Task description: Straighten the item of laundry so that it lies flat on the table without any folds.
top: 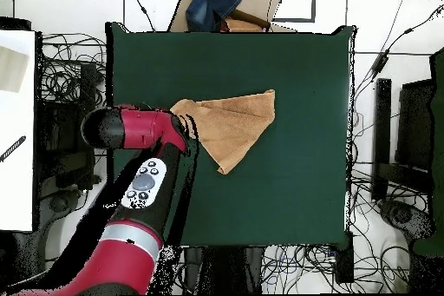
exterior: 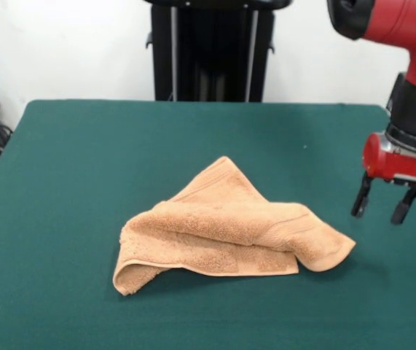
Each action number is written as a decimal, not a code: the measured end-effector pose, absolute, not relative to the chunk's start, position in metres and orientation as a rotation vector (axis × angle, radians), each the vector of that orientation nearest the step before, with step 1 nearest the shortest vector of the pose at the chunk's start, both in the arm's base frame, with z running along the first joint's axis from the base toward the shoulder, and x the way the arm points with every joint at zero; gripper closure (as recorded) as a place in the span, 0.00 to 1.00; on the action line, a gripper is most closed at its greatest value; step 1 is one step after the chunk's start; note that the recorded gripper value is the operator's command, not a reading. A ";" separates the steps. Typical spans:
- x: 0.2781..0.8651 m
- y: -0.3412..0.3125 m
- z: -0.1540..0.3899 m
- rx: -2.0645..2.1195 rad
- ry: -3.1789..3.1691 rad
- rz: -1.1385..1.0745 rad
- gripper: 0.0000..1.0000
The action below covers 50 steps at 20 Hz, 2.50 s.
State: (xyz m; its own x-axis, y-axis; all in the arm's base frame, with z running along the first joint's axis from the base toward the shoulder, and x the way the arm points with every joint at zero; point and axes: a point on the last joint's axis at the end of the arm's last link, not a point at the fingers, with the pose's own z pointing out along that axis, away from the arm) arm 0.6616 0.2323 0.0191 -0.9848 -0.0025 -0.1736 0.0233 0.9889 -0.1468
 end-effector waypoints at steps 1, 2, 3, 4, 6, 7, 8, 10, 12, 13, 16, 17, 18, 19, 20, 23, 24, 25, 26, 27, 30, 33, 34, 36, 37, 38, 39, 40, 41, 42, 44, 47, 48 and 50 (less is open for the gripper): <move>0.662 0.232 0.020 0.016 2.958 -0.222 0.00; 0.662 0.232 0.020 0.015 2.957 -0.222 0.00; 0.662 0.232 0.020 0.015 2.958 -0.222 0.00; 0.661 0.232 0.016 0.013 2.961 -0.224 0.00; 0.660 0.231 0.012 0.012 2.967 -0.228 0.00; 0.659 0.231 0.010 0.012 2.970 -0.229 0.00; 0.657 0.230 0.005 0.012 2.977 -0.234 0.00; 0.653 0.227 -0.004 0.013 2.991 -0.242 0.00; 0.652 0.226 -0.006 0.015 2.994 -0.245 0.00; 0.650 0.223 -0.011 0.017 3.001 -0.249 0.00; 0.646 0.219 -0.021 0.021 3.016 -0.259 0.00; 0.645 0.218 -0.023 0.022 3.019 -0.260 0.00; 0.644 0.218 -0.024 0.021 3.022 -0.262 0.00; 0.644 0.218 -0.025 0.021 3.023 -0.262 0.00; 0.643 0.218 -0.026 0.021 3.024 -0.263 0.00; 0.642 0.217 -0.029 0.020 3.028 -0.265 0.00; 0.642 0.217 -0.029 0.020 3.028 -0.266 0.00; 0.642 0.217 -0.029 0.020 3.028 -0.265 0.00; 0.642 0.217 -0.028 0.020 3.027 -0.265 0.00; 0.642 0.217 -0.028 0.020 3.028 -0.265 0.00; 0.642 0.218 -0.028 0.019 3.026 -0.265 0.00; 0.643 0.219 -0.025 0.018 3.023 -0.262 0.00; 0.644 0.219 -0.024 0.018 3.020 -0.261 0.00; 0.645 0.220 -0.021 0.018 3.016 -0.258 0.00; 0.646 0.220 -0.020 0.018 3.015 -0.258 0.00; 0.647 0.220 -0.018 0.019 3.012 -0.256 0.00; 0.647 0.221 -0.018 0.019 3.011 -0.255 0.00; 0.647 0.221 -0.017 0.019 3.011 -0.255 0.00; 0.648 0.221 -0.017 0.019 3.010 -0.255 0.00; 0.648 0.221 -0.017 0.019 3.010 -0.255 0.00; 0.647 0.221 -0.017 0.019 3.010 -0.255 0.00; 0.647 0.221 -0.017 0.019 3.011 -0.255 0.00; 0.647 0.221 -0.017 0.019 3.011 -0.255 0.00; 0.647 0.221 -0.018 0.018 3.011 -0.255 0.00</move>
State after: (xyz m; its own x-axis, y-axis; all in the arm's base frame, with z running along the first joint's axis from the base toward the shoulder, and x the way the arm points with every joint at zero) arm 0.6474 0.2207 -0.0183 -0.9928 0.0020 -0.1198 0.0221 0.9857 -0.1671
